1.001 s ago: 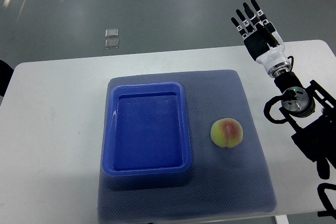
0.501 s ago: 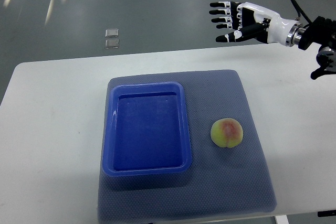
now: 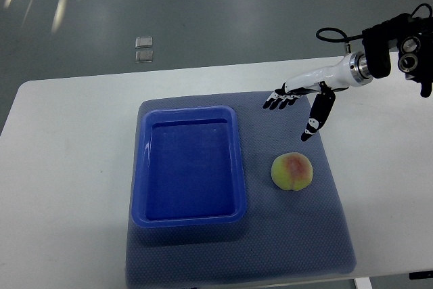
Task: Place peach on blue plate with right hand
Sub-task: 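Lower the right hand onto the peach and close fingers around it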
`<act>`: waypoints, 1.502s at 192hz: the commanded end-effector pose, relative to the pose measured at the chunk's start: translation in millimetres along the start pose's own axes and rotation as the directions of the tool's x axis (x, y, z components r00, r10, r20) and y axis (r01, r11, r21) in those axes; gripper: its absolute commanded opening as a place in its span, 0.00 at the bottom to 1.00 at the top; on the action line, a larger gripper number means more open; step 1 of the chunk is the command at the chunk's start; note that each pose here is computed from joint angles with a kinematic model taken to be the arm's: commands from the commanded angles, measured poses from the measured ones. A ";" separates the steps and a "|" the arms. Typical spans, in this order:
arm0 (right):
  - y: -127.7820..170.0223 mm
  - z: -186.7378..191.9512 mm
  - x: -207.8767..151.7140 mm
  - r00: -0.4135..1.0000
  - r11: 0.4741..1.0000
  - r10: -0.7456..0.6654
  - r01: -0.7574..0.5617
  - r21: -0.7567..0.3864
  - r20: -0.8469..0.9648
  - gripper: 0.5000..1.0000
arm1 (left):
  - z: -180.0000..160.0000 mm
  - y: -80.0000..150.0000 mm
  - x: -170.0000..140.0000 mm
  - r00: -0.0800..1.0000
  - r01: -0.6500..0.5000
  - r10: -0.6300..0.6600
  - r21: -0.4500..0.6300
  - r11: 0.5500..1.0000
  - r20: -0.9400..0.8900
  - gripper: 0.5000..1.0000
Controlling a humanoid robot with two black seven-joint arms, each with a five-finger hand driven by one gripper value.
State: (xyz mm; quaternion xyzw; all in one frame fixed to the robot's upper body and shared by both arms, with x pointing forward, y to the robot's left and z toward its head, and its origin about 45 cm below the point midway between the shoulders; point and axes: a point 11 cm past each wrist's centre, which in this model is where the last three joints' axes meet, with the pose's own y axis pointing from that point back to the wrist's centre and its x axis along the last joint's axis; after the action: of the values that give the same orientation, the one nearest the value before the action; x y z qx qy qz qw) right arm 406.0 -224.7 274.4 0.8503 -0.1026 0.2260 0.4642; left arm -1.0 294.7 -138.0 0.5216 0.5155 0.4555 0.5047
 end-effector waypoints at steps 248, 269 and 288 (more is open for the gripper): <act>-38.3 45.3 -105.3 0.983 0.999 0.011 -0.018 0.034 0.181 0.16 | -0.2 0.0 1.4 1.000 -0.005 0.005 0.001 1.000 0.001 1.00; -39.1 46.3 -105.6 0.985 0.999 0.021 -0.026 0.027 0.169 0.00 | -0.2 0.0 1.4 1.000 -0.005 0.005 0.001 1.000 0.001 1.00; -25.5 42.3 -82.9 0.983 0.997 0.061 -0.069 0.039 0.171 0.00 | -0.2 0.0 1.4 1.000 -0.005 0.005 0.001 1.000 0.001 1.00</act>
State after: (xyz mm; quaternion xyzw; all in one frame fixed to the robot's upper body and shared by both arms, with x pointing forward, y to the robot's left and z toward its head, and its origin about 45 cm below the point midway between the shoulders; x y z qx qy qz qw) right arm 342.7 -245.8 175.1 0.8723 -0.1490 0.1599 0.4373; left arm -1.1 296.1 -138.0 0.5234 0.5141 0.4564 0.5034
